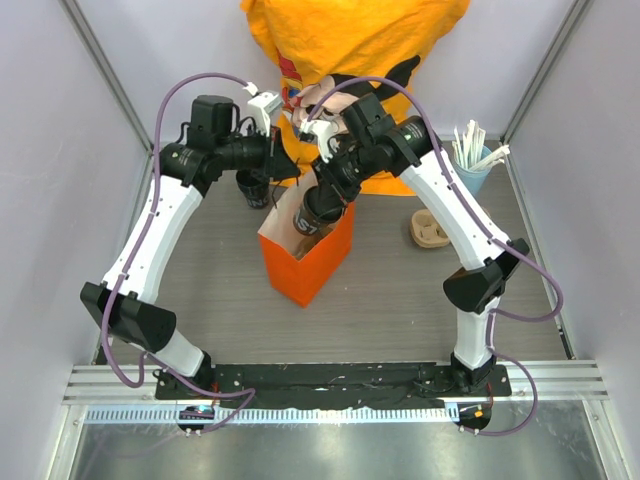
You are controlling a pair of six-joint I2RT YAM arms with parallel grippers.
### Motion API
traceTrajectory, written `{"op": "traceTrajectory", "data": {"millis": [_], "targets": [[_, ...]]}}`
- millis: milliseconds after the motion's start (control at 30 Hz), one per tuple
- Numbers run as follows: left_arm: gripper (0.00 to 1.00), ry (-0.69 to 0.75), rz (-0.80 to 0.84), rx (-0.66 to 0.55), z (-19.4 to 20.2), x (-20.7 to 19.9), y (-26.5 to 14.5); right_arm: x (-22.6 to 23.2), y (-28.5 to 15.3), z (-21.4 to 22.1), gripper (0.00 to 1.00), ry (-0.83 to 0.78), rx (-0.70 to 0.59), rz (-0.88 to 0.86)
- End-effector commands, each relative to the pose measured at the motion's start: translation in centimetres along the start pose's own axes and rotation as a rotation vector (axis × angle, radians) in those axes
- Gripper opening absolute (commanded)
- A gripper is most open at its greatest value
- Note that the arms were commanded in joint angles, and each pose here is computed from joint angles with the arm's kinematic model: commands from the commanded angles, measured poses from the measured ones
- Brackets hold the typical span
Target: Pack the takeout coffee
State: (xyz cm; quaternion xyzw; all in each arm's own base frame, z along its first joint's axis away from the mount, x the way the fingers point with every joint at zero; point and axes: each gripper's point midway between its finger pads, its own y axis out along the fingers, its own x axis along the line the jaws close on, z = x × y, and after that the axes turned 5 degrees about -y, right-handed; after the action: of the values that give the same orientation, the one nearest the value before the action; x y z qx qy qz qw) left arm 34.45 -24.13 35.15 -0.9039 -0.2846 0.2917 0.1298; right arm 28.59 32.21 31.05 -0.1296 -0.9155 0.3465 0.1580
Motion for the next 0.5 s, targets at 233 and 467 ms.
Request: {"op": "traceTrajectory", "data": {"millis": [233, 467], "targets": [[0.0, 0.111, 0.101, 0.005, -0.7, -4.3, -0.9, -0.2, 1.3, 0.5, 0.01, 0.021, 0.024, -0.034], [0.0, 0.106, 0.064, -0.007, -0.8, -3.8, -1.0, -2.5, 3.0, 0.6, 0.01, 0.073, 0.034, 0.052]]}}
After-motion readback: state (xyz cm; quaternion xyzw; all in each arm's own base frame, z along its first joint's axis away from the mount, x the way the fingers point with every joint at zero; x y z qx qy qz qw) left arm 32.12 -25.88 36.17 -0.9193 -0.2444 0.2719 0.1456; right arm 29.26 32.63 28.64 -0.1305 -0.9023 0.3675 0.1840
